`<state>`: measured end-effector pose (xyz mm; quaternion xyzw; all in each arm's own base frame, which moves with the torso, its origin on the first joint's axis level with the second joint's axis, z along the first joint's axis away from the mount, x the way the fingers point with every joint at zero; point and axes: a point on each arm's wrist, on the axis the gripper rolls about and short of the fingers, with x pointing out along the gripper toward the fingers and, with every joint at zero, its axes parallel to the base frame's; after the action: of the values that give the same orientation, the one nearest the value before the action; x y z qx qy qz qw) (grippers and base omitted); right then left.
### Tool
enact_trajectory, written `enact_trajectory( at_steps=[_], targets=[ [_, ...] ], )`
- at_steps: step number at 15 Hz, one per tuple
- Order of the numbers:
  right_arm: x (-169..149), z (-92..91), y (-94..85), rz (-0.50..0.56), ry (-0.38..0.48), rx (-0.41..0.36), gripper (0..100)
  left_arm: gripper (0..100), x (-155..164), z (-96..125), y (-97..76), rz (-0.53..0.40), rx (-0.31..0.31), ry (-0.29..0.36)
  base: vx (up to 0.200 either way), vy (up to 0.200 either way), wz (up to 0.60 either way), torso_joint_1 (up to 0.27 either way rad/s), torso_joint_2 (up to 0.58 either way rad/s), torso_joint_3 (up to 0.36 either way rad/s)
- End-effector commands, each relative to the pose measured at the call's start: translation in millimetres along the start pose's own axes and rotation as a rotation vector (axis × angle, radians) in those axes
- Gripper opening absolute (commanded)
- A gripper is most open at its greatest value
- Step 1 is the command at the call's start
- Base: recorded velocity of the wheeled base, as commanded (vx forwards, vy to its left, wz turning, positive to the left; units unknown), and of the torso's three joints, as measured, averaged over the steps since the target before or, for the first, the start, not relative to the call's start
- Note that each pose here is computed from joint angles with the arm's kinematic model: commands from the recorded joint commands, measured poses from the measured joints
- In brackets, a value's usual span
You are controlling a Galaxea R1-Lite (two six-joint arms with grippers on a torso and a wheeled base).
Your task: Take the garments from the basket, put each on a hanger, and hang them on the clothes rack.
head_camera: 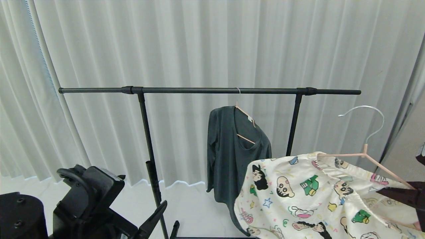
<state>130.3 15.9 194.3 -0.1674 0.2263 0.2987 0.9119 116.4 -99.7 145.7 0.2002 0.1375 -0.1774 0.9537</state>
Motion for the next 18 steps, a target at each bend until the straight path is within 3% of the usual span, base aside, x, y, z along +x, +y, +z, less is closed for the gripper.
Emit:
enact_trajectory(
  at_steps=[1, 3, 6, 8, 11, 14, 18],
  targets=[
    [-15.6, -8.0, -4.0, -0.136, 0.064, 0.060, 0, 100, 8.3, -2.2, -1.1, 0.029, 0.016, 0.042, 0.000, 0.000, 0.00, 0.000, 0.00, 0.000],
    [-17.6, -16.1, -9.4, -0.229, 0.155, 0.121, 0, 100, 13.0, -2.4, -1.9, 0.087, 0.025, 0.070, 0.000, 0.000, 0.00, 0.000, 0.00, 0.000],
    [-9.2, -19.8, -20.3, -0.353, 0.249, 0.271, 0, 100, 16.2, -4.4, -2.4, 0.147, 0.037, 0.099, 0.000, 0.000, 0.00, 0.000, 0.00, 0.000],
    [-1.5, -17.5, -26.2, -0.375, 0.250, 0.350, 0, 100, 16.3, -3.0, -2.5, 0.146, 0.035, 0.094, 0.000, 0.000, 0.00, 0.000, 0.00, 0.000],
    [11.3, -7.3, -23.9, -0.330, 0.190, 0.344, 0, 100, 17.3, 2.6, -1.8, 0.149, 0.016, 0.076, 0.000, 0.000, 0.00, 0.000, 0.00, 0.000],
    [24.2, 0.9, -22.9, -0.290, 0.150, 0.296, 0, 100, 16.7, 2.4, -2.2, 0.146, 0.019, 0.075, 0.200, 0.000, 0.00, -0.004, 0.00, 0.001],
    [27.6, 2.9, -25.0, -0.293, 0.135, 0.287, 0, 100, 16.5, 2.1, -2.7, 0.145, 0.022, 0.076, 0.200, 0.000, 0.00, 0.006, 0.00, 0.004]
  ],
)
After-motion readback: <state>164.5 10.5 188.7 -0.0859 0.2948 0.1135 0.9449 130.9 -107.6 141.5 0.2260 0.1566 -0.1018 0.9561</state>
